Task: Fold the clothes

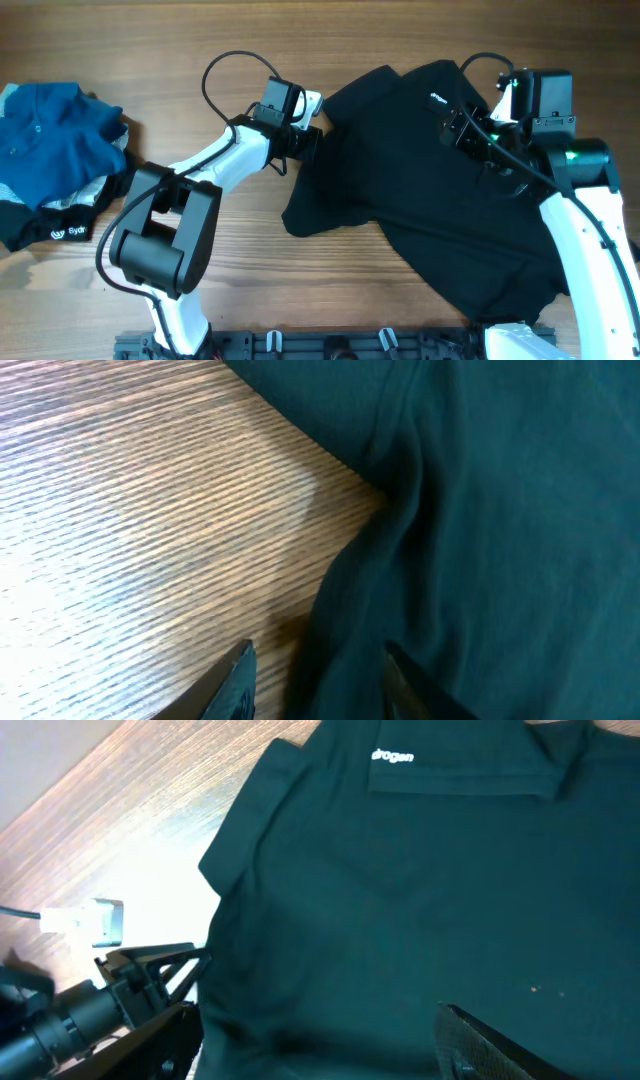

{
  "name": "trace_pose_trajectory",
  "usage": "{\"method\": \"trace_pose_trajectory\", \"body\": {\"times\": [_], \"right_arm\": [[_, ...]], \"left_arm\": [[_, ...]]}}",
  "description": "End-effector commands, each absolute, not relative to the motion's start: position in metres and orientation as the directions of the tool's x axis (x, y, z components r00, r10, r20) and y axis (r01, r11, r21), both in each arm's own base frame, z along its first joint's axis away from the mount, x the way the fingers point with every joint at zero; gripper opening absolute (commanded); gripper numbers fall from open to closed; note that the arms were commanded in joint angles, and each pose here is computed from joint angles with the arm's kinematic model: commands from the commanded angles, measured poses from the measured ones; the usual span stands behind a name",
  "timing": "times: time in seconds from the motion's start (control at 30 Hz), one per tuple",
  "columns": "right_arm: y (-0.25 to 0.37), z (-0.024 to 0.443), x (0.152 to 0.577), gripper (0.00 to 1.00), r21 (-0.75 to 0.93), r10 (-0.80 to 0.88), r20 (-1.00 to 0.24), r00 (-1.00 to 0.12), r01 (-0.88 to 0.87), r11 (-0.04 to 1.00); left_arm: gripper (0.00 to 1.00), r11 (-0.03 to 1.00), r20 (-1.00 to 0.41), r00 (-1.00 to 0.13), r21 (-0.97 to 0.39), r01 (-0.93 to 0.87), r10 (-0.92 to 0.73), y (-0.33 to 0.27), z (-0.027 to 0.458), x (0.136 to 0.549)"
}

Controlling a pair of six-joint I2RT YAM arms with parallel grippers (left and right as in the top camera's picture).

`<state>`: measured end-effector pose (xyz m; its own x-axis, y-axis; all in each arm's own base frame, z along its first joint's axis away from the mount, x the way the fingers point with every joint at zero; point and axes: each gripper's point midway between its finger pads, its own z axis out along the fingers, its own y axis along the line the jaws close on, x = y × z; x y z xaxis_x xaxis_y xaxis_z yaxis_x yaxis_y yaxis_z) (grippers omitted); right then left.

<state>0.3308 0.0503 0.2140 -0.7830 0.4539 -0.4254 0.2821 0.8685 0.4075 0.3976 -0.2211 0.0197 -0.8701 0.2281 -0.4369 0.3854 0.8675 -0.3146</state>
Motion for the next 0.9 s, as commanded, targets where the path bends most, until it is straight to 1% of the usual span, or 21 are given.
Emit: {"method": "trace_pose_trajectory", "body": {"times": [0.0,0.07,0.13,0.17,0.27,0.3,0.33,0.37,0.4,0.43,0.47,0.53,0.57,0.6,0.63,0.67,0.7,0.73,0.8,0.83,0.87], "right_arm": [[0.038,0.213,0.332,0.79,0.361,0.463,-0.45,-0.764,0.319,0.876],[0.038,0.213,0.332,0.79,0.358,0.464,-0.449,-0.764,0.321,0.876],[0.037,0.213,0.332,0.79,0.355,0.464,-0.452,-0.762,0.324,0.877],[0.035,0.213,0.332,0.8,0.348,0.465,-0.455,-0.759,0.329,0.878],[0.034,0.213,0.332,0.8,0.343,0.465,-0.459,-0.757,0.332,0.879],[0.032,0.213,0.332,0.8,0.337,0.466,-0.463,-0.754,0.337,0.879],[0.029,0.212,0.332,0.8,0.324,0.467,-0.469,-0.749,0.345,0.881],[0.027,0.212,0.332,0.82,0.314,0.467,-0.474,-0.747,0.352,0.882],[0.025,0.212,0.332,0.85,0.305,0.468,-0.477,-0.744,0.359,0.882],[0.024,0.211,0.331,0.87,0.301,0.468,-0.477,-0.744,0.362,0.882],[0.024,0.211,0.332,0.88,0.3,0.468,-0.475,-0.745,0.363,0.882],[0.024,0.204,0.334,0.9,0.291,0.467,-0.461,-0.755,0.369,0.883],[0.025,0.199,0.335,0.9,0.284,0.467,-0.447,-0.763,0.374,0.883],[0.025,0.185,0.338,0.91,0.264,0.465,-0.416,-0.782,0.385,0.884],[0.023,0.174,0.339,0.91,0.241,0.465,-0.391,-0.794,0.399,0.885],[0.02,0.161,0.34,0.9,0.206,0.464,-0.366,-0.807,0.416,0.886],[0.015,0.143,0.338,0.87,0.155,0.479,-0.322,-0.817,0.454,0.878],[0.008,0.127,0.335,0.85,0.105,0.506,-0.282,-0.815,0.498,0.861],[-0.006,0.095,0.326,0.74,0.011,0.559,-0.193,-0.806,0.568,0.823],[-0.014,0.08,0.322,0.7,-0.024,0.579,-0.148,-0.802,0.588,0.809],[-0.022,0.066,0.318,0.69,-0.057,0.601,-0.104,-0.793,0.608,0.792]], "left_arm": [[0.43,0.877,-0.415,-0.878,-0.295,0.378,0.239,-0.218,0.007,0.396],[0.5,0.878,-0.4,-0.884,-0.295,0.376,0.244,-0.219,0.0,0.394],[0.5,0.877,-0.392,-0.885,-0.295,0.379,0.251,-0.221,-0.003,0.391],[0.43,0.875,-0.391,-0.884,-0.295,0.383,0.255,-0.222,-0.004,0.39],[0.04,0.895,-0.38,-0.889,-0.255,0.367,0.256,-0.214,-0.007,0.391],[0.04,0.918,-0.373,-0.892,-0.198,0.344,0.254,-0.203,-0.011,0.393],[0.04,0.961,-0.357,-0.902,-0.043,0.273,0.241,-0.169,-0.016,0.399],[0.04,0.981,-0.352,-0.916,0.058,0.182,0.191,-0.142,-0.017,0.404],[0.04,0.967,-0.375,-0.926,0.25,-0.058,0.041,-0.082,-0.01,0.407],[0.04,0.911,-0.398,-0.916,0.355,-0.209,-0.055,-0.037,-0.001,0.404],[0.04,0.885,-0.392,-0.913,0.379,-0.272,-0.113,-0.009,0.004,0.4],[0.04,0.854,-0.379,-0.901,0.375,-0.36,-0.213,0.034,0.013,0.393],[0.04,0.858,-0.374,-0.888,0.325,-0.397,-0.269,0.046,0.016,0.392],[0.04,0.879,-0.362,-0.872,0.22,-0.422,-0.328,0.048,0.021,0.393],[0.04,0.888,-0.364,-0.861,0.158,-0.432,-0.354,0.048,0.029,0.394],[0.07,0.887,-0.376,-0.851,0.133,-0.441,-0.367,0.05,0.038,0.395],[0.2,0.887,-0.401,-0.84,0.122,-0.445,-0.366,0.053,0.052,0.395],[0.4,0.892,-0.425,-0.833,0.116,-0.437,-0.353,0.054,0.065,0.396],[0.63,0.894,-0.485,-0.8,0.079,-0.441,-0.352,0.053,0.101,0.393],[0.68,0.899,-0.505,-0.787,0.05,-0.436,-0.353,0.049,0.115,0.392],[0.7,0.908,-0.526,-0.772,-0.002,-0.418,-0.356,0.042,0.132,0.39]]}}
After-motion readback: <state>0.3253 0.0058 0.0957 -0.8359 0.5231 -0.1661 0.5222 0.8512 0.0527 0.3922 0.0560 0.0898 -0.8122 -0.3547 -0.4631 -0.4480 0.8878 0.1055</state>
